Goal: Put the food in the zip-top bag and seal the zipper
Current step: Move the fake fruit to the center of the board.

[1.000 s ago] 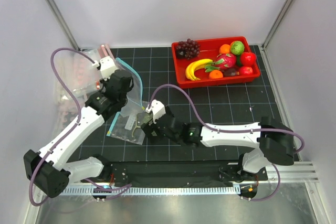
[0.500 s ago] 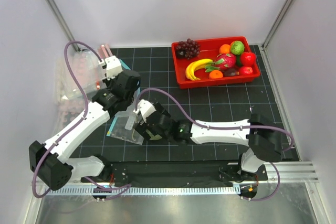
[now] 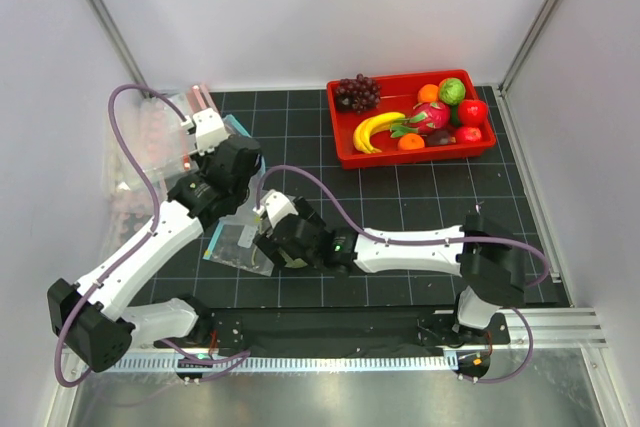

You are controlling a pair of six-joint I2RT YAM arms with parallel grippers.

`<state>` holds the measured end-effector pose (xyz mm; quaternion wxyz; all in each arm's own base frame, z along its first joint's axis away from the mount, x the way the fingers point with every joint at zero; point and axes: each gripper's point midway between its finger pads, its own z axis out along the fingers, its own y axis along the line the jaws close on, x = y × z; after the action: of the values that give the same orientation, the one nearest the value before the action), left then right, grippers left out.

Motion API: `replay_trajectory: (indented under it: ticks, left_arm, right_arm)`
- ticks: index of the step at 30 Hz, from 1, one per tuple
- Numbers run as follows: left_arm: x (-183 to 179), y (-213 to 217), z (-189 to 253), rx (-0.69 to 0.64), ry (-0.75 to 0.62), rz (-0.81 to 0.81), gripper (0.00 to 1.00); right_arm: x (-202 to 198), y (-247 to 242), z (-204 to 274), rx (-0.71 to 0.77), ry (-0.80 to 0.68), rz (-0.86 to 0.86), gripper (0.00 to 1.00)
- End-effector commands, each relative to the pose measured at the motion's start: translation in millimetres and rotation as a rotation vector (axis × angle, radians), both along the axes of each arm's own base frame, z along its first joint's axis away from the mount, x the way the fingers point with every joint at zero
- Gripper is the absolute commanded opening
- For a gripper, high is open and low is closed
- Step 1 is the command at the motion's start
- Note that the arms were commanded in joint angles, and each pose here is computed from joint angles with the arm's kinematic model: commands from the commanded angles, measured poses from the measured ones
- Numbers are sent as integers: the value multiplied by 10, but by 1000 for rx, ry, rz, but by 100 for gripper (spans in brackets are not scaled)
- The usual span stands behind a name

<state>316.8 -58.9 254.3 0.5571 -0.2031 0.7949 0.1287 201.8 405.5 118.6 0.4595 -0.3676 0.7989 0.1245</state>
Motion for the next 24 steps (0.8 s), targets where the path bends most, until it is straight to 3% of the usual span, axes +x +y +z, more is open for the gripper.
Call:
replay_trajectory:
  ticks: [1,7,9,10,12,17,24]
  left_arm:
    - [28,-8,68,-39,-46,8,6]
    - [56,-85,27,-46,-30,-30,5]
    - [68,-117,5,-48,-19,-46,5]
    - [79,-135,-11,-49,-15,-53,4]
    - [94,-175,-44,-50,-1,-71,3]
    - [136,-280,-122,-58,28,-113,1]
    - [208,-561,-255,-65,97,-240,0]
  right_arm:
    - [-130,-198,-402,-125,99,-8,100]
    - [-156,-231,-494,-172,130,-19,97]
    - [-120,-315,-464,-172,117,-54,88]
    - [-93,-359,-448,-166,112,-70,76]
    - [-59,-466,-381,-131,105,-98,65]
    - [96,-710,-122,-9,79,-172,54]
    - [198,-977,143,108,67,-219,64]
